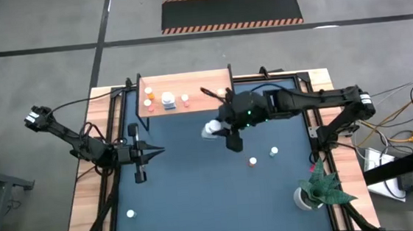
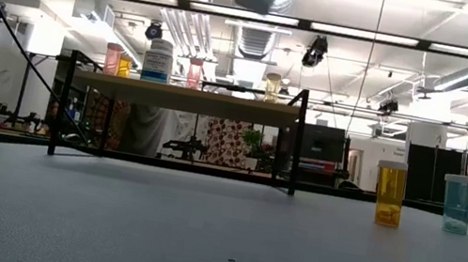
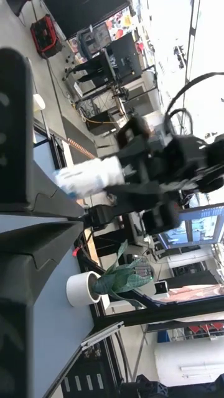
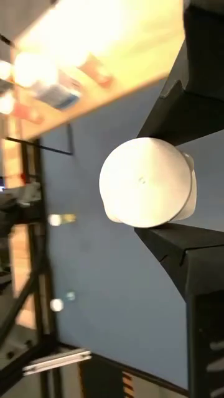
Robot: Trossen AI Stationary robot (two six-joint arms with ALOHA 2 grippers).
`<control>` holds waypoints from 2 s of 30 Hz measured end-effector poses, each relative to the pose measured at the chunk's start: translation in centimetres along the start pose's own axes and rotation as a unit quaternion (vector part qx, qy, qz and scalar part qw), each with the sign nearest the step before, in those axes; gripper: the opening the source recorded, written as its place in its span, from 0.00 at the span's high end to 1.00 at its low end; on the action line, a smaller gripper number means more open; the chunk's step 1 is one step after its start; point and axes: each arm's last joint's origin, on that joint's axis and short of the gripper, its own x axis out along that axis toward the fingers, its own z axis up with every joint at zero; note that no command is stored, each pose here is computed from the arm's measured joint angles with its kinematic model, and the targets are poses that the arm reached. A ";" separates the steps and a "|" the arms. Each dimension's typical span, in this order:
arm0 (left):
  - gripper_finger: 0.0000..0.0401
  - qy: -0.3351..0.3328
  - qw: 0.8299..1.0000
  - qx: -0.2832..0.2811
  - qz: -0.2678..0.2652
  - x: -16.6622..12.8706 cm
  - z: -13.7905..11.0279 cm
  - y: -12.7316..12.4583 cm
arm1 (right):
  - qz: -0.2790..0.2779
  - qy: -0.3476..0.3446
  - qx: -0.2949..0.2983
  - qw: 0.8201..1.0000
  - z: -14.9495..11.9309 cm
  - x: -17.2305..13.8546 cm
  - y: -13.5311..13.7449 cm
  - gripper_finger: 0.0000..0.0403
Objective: Pick and place medicine bottles onto shelf by color
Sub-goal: Put the white pill bottle on the shelf
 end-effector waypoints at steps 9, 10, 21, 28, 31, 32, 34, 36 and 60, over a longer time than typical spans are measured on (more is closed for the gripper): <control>0.99 0.000 1.000 0.000 0.000 0.0 0.0 0.0 | -0.015 -0.001 -0.080 0.997 4.8 1.8 -1.1 0.56; 0.99 0.000 1.000 0.000 0.000 0.0 0.0 0.0 | -0.020 0.004 -0.090 0.996 5.3 2.0 -1.6 0.56; 0.99 0.000 1.000 0.000 0.000 0.0 0.0 0.0 | -0.023 0.014 -0.104 0.994 8.1 3.8 -10.0 0.56; 0.99 0.000 1.000 0.003 0.000 0.0 0.0 0.0 | -0.063 0.029 -0.077 0.995 6.7 4.0 -17.1 0.56; 0.99 0.000 1.000 0.004 0.000 0.0 0.0 0.0 | -0.064 0.036 -0.072 0.995 5.8 4.4 -19.7 0.56; 0.99 -0.002 1.000 0.005 0.001 0.0 0.1 0.0 | -0.061 0.040 -0.069 0.995 5.4 4.7 -20.5 0.56; 0.99 -0.005 1.000 0.012 0.002 0.0 0.1 0.1 | -0.043 0.047 -0.056 0.996 4.6 5.5 -21.9 0.56; 0.99 -0.006 1.000 0.013 0.002 0.0 0.1 0.1 | -0.015 0.052 -0.041 0.998 3.8 6.6 -22.8 0.56; 0.99 -0.013 0.999 0.032 0.005 -0.1 0.3 0.2 | 0.016 0.085 -0.030 0.996 1.9 9.4 -23.7 0.39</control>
